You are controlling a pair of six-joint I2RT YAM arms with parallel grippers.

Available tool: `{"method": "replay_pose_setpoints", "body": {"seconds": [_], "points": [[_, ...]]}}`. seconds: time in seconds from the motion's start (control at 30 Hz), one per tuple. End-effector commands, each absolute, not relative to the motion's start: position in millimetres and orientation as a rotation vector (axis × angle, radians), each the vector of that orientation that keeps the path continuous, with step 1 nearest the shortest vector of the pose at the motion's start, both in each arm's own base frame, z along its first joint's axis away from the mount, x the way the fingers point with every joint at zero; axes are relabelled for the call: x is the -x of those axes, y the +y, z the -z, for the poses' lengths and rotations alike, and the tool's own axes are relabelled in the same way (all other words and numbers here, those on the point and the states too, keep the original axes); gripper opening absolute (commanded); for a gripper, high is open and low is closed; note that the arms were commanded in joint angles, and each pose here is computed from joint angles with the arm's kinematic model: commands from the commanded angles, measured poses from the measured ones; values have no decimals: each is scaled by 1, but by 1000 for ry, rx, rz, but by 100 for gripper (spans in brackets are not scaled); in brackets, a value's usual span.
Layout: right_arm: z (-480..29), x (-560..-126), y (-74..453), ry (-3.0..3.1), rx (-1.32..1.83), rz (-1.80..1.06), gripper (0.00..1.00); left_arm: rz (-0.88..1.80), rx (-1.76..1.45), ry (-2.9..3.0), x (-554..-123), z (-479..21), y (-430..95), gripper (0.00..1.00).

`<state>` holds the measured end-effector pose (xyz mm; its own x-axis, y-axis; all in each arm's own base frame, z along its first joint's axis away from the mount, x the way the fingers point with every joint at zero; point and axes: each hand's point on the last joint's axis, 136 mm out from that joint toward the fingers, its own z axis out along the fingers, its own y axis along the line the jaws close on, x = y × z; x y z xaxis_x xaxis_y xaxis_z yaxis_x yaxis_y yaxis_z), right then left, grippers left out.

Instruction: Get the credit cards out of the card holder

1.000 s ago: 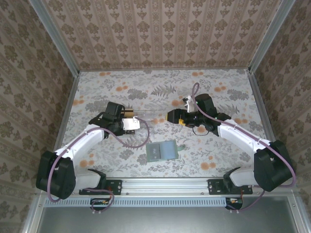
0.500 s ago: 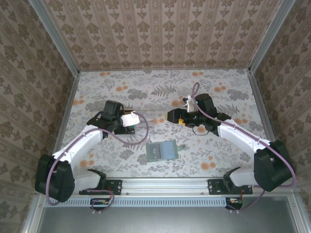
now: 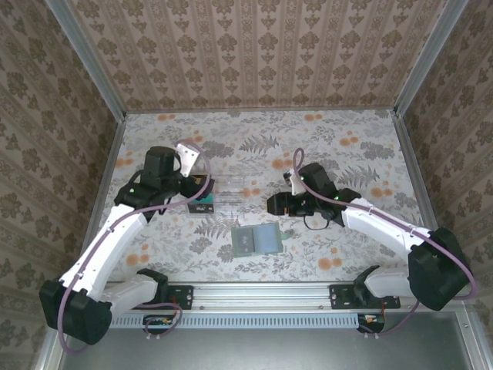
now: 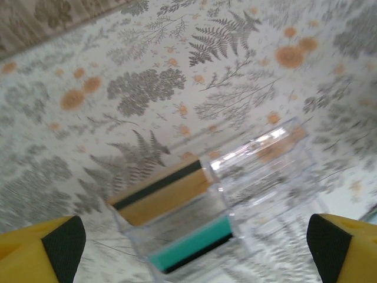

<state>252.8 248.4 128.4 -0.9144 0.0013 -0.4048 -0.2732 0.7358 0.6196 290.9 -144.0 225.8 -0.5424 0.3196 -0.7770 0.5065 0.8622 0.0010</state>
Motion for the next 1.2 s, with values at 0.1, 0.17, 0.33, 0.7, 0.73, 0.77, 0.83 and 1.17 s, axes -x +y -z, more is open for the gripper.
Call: {"method": "replay_pose_setpoints", "body": {"seconds": [0.1, 0.17, 0.33, 0.7, 0.73, 0.77, 0.83, 1.17], "points": [[-80, -228, 237, 2690, 247, -748, 41, 705, -107, 2308, -250, -201, -154, 86], [-70, -222, 237, 2712, 250, -724, 39, 756, 21, 2345, -240, -186, -153, 77], [-50, -212, 237, 2758, 284, -640, 32, 824, 140, 2407, -210, -149, -173, 67], [-21, -199, 242, 2812, 342, -556, 25, 884, 218, 2505, -178, -88, -213, 49], [-21, -199, 243, 2812, 343, -554, 24, 888, 205, 2517, -176, -86, -217, 49], [-19, -198, 243, 2814, 345, -551, 23, 894, 194, 2533, -175, -83, -220, 49], [-17, -197, 245, 2818, 346, -549, 22, 918, 175, 2550, -173, -80, -227, 49], [-8, -191, 246, 2838, 358, -509, 17, 943, 117, 2637, -170, -57, -248, 36]]}}
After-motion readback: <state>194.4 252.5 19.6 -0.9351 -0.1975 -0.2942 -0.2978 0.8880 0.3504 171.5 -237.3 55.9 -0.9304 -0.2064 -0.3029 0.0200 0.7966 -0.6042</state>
